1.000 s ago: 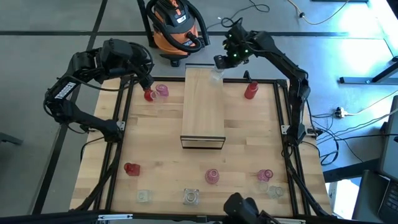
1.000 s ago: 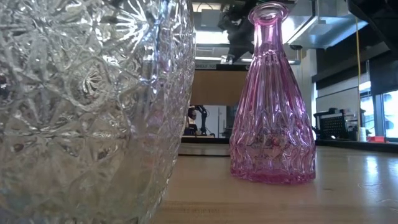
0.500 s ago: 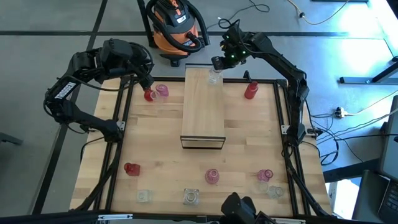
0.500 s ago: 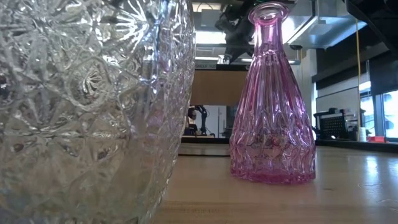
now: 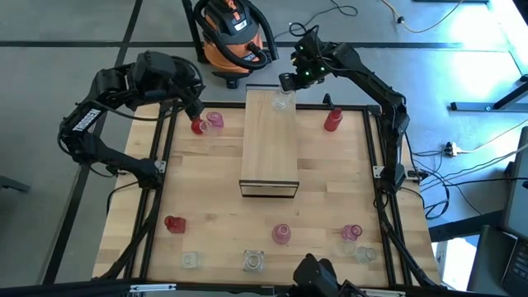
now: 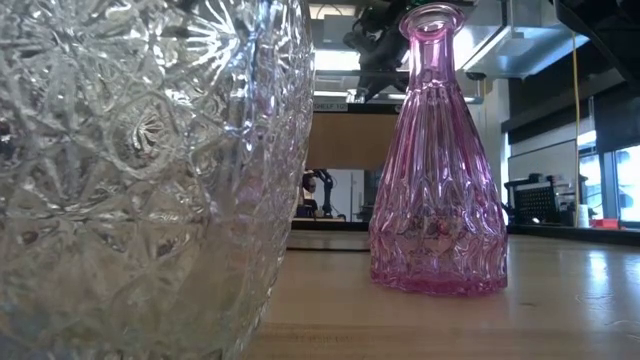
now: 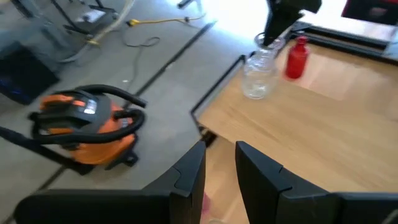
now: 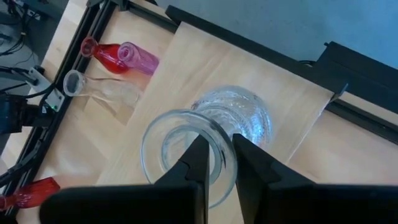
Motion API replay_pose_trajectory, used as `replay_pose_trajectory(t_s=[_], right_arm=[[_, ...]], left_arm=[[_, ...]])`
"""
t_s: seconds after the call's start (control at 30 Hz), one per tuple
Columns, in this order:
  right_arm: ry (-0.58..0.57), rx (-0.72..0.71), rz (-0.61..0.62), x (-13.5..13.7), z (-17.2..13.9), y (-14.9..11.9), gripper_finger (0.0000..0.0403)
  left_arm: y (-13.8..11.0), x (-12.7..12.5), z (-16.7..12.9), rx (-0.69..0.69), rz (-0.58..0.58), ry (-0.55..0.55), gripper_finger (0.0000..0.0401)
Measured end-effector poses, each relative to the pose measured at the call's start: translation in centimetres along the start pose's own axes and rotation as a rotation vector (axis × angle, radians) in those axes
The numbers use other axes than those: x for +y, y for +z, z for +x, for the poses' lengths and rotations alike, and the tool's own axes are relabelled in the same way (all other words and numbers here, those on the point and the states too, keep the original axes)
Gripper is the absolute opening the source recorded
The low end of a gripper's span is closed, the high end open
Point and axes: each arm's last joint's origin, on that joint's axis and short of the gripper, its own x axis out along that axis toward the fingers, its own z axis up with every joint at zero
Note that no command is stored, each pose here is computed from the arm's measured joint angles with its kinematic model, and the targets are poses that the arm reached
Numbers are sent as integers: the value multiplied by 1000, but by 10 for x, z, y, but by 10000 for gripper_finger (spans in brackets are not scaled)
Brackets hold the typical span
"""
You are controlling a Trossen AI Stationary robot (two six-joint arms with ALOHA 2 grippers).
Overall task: Sort vases onto shelf
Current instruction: Put the transparent vase on the shelf
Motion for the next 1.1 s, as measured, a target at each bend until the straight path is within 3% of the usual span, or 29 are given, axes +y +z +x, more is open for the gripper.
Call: replay_pose_trajectory(t_s=[0.27,0.97,1.1], right_arm=[[28,17,1,1,0,-1,44],[26,24,0,0,0,-1,45],[28,19,-1,1,0,-1,68]], left_arm=[[-1,8,3,20,-42,-83,81],[-1,10,4,22,-50,-75,81],[-1,10,4,23,-50,-75,81]])
